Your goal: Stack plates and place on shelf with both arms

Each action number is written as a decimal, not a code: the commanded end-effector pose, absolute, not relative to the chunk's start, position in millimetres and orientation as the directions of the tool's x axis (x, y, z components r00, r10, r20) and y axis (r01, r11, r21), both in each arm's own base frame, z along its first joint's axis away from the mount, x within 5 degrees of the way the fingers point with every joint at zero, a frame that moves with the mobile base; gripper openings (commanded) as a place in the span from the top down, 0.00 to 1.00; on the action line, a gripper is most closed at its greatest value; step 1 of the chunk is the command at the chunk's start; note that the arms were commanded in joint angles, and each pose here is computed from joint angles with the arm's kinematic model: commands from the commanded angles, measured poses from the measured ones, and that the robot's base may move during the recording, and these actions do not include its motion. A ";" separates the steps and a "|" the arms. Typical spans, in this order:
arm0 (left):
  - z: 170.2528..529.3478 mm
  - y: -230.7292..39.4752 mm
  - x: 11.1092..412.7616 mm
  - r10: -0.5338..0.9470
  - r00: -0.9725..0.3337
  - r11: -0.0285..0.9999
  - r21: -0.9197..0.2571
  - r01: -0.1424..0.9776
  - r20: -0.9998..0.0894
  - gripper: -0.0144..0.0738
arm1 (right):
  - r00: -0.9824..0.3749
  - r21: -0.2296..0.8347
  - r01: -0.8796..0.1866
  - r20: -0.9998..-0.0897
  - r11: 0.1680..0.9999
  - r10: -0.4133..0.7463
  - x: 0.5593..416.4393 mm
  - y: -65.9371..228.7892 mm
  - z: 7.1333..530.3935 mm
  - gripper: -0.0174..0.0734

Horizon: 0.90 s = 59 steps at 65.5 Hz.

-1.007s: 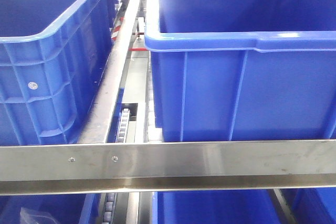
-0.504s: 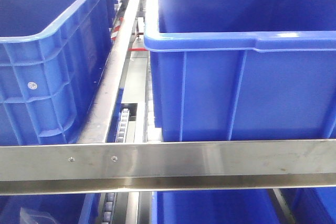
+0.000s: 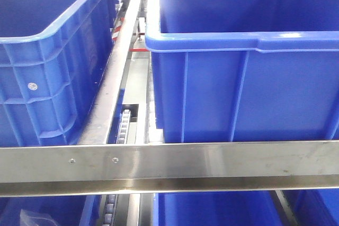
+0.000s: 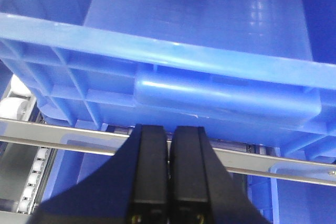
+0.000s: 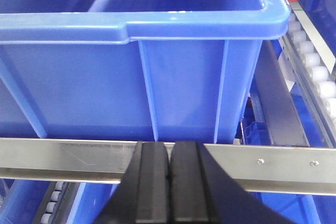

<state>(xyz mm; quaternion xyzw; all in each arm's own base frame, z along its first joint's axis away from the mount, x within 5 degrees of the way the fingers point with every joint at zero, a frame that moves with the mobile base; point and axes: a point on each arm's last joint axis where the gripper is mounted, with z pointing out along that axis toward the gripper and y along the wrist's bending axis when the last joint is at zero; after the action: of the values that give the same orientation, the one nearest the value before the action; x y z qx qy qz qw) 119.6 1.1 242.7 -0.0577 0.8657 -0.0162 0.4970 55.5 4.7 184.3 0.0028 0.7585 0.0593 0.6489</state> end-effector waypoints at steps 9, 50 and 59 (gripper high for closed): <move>257.4 0.0 125.0 -0.098 -0.413 0.995 -0.081 -0.057 -0.906 0.74 | -0.048 0.088 -0.077 -0.995 0.993 0.084 55.1 4.3 193.3 0.77; 201.0 -0.3 53.4 -0.175 -0.058 0.984 -0.177 0.015 -0.983 0.74 | -0.048 0.088 -0.077 -0.995 0.993 0.084 55.1 4.3 193.3 0.77; 194.2 -0.6 54.5 -0.178 -0.088 0.984 -0.180 0.014 -0.980 0.74 | -0.048 0.088 -0.077 -0.995 0.993 0.084 55.1 4.3 193.3 0.77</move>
<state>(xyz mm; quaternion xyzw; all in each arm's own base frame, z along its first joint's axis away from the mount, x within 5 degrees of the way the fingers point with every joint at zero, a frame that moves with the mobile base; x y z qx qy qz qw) 54.9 1.1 186.0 -0.0600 0.7681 -0.0538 0.6353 55.5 4.7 184.5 0.0028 0.7578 0.0594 0.6498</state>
